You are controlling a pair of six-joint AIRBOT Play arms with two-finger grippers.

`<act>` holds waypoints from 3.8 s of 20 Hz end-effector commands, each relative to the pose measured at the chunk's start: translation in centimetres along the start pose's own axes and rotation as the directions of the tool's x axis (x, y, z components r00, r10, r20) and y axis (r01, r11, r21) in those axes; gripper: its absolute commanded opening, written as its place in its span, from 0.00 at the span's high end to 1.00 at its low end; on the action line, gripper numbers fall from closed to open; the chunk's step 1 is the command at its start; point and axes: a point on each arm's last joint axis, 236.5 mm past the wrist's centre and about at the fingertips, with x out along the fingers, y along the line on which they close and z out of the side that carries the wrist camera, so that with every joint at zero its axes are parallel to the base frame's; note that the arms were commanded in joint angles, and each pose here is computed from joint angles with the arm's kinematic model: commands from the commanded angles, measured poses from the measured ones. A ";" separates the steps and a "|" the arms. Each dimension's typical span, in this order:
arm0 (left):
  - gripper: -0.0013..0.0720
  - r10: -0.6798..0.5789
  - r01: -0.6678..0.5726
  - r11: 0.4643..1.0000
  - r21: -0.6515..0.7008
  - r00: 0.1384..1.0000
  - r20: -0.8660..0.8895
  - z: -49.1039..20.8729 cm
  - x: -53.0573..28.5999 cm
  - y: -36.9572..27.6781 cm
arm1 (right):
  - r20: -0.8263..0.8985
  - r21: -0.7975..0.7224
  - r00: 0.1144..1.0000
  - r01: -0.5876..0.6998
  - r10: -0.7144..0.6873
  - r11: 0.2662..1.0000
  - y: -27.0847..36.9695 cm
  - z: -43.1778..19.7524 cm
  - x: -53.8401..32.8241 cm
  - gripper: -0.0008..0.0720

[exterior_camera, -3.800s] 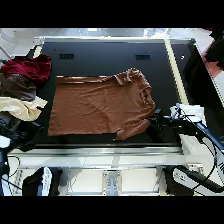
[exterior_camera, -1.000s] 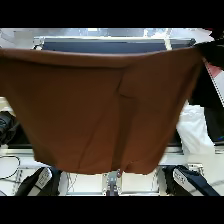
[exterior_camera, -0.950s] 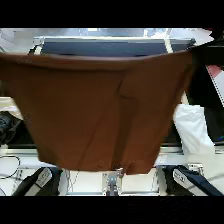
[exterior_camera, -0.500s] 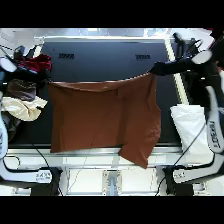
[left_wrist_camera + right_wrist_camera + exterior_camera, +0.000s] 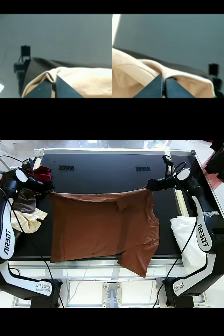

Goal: Fold the shirts.

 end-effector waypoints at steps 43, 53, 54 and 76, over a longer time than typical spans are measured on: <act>0.22 0.212 -0.210 0.977 -0.035 0.940 0.267 -12.1 -21.0 6.0 | -0.516 0.636 0.784 0.082 0.344 0.767 5.8 -38.4 -11.9 0.42; 0.22 0.205 -0.193 0.978 -0.084 0.965 0.167 -15.0 -18.0 6.4 | -0.610 0.600 0.693 0.088 0.384 0.795 8.6 -42.1 -9.3 0.49; 0.22 0.204 -0.193 0.978 -0.084 0.965 0.166 -15.1 -18.0 6.4 | -0.603 0.605 0.698 0.085 0.387 0.792 8.8 -41.9 -8.8 0.49; 0.22 0.205 -0.198 0.976 -0.085 0.975 0.087 -17.3 -16.8 6.6 | -0.667 0.487 0.702 0.159 0.248 0.859 6.2 -39.7 -8.6 0.46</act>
